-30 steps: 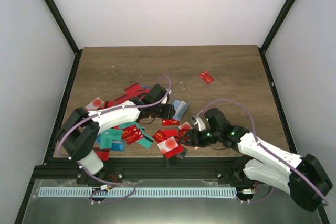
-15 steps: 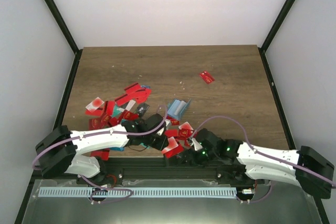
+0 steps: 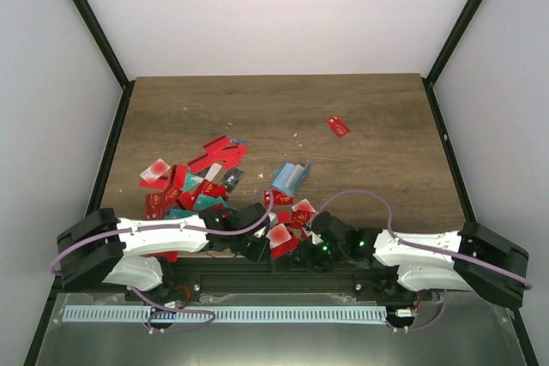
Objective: Put the credit cards into the card holder
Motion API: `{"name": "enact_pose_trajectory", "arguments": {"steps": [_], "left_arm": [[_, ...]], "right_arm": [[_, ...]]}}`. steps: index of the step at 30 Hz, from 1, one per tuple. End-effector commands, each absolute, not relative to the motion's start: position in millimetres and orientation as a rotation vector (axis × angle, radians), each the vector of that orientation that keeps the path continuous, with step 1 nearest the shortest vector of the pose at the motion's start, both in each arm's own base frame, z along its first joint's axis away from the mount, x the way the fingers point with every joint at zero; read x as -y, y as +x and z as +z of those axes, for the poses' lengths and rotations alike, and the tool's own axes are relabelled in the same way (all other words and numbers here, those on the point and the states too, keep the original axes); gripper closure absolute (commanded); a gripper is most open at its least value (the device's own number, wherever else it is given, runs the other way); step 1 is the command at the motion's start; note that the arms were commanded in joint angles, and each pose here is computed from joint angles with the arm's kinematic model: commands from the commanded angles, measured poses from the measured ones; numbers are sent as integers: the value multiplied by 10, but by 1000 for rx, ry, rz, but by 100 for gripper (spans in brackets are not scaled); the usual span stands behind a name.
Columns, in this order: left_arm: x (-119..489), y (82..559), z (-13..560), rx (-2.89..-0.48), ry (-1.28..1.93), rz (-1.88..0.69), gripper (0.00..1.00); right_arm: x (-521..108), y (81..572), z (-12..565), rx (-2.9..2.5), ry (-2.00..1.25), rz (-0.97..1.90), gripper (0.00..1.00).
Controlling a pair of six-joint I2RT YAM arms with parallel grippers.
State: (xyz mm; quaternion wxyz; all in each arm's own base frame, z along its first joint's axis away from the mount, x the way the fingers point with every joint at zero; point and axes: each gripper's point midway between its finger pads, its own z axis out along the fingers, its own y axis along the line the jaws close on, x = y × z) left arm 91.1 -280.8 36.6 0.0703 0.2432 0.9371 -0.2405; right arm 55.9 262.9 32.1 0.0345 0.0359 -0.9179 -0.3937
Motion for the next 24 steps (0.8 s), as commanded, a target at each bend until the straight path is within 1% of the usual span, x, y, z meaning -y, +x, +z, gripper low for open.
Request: {"name": "enact_pose_trajectory", "arguments": {"steps": [1,12,19,24], "left_arm": [[2792,862,323,-2831,714,-744,81],[2713,775,154,-2866,718,-747,82],[2702,757,67,-2878,717,-748,82],[2729,746,60,-2875,723,-771,82]], "right_arm": [[-2700,628,294,2846,99,-1236,59],[-2761,618,198,2831,109,-1230,63],[-2812,629,183,2819,116,-1260,68],[-2854,626,196,2799,121,-1294,73]]}}
